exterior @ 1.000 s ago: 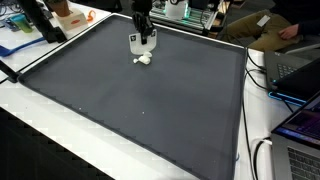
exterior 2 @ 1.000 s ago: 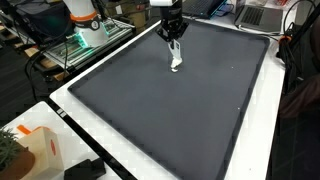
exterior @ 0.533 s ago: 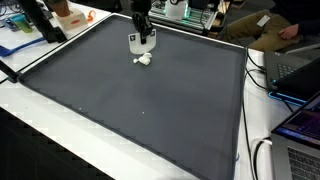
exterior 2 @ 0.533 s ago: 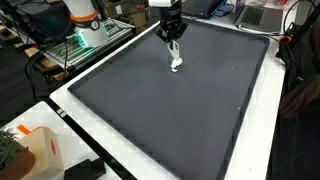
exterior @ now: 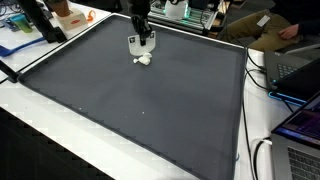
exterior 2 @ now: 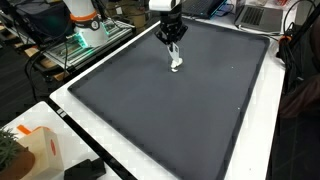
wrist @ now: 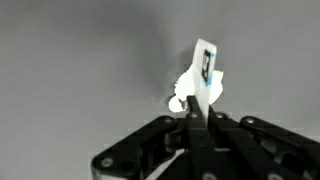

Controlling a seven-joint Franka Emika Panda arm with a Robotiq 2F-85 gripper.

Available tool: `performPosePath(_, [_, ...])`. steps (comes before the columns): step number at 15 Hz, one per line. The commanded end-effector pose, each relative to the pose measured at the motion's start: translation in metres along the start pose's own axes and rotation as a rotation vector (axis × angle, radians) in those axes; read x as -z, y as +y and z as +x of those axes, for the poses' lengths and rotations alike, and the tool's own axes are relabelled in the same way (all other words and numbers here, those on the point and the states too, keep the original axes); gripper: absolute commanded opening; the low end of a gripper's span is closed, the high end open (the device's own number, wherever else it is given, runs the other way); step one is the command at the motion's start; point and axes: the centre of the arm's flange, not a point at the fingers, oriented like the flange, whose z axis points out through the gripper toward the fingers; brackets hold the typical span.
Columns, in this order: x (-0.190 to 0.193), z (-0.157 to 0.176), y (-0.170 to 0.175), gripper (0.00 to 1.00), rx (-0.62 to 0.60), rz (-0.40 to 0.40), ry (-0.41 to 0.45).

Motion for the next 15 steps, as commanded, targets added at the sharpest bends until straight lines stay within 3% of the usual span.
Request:
performPosePath(1, [-0.018, 0.009, -0.001, 0.01, -0.009, 0.009, -0.023])
performPosePath(6, [-0.039, 0.017, -0.006, 0.01, -0.029, 0.068, -0.021])
performPosePath(9, [-0.045, 0.017, -0.004, 0.01, -0.004, 0.029, -0.113])
performPosePath(10, [-0.024, 0.017, -0.001, 0.04, -0.023, 0.045, -0.042])
performPosePath(15, [-0.036, 0.020, -0.010, 0.01, -0.007, 0.042, -0.063])
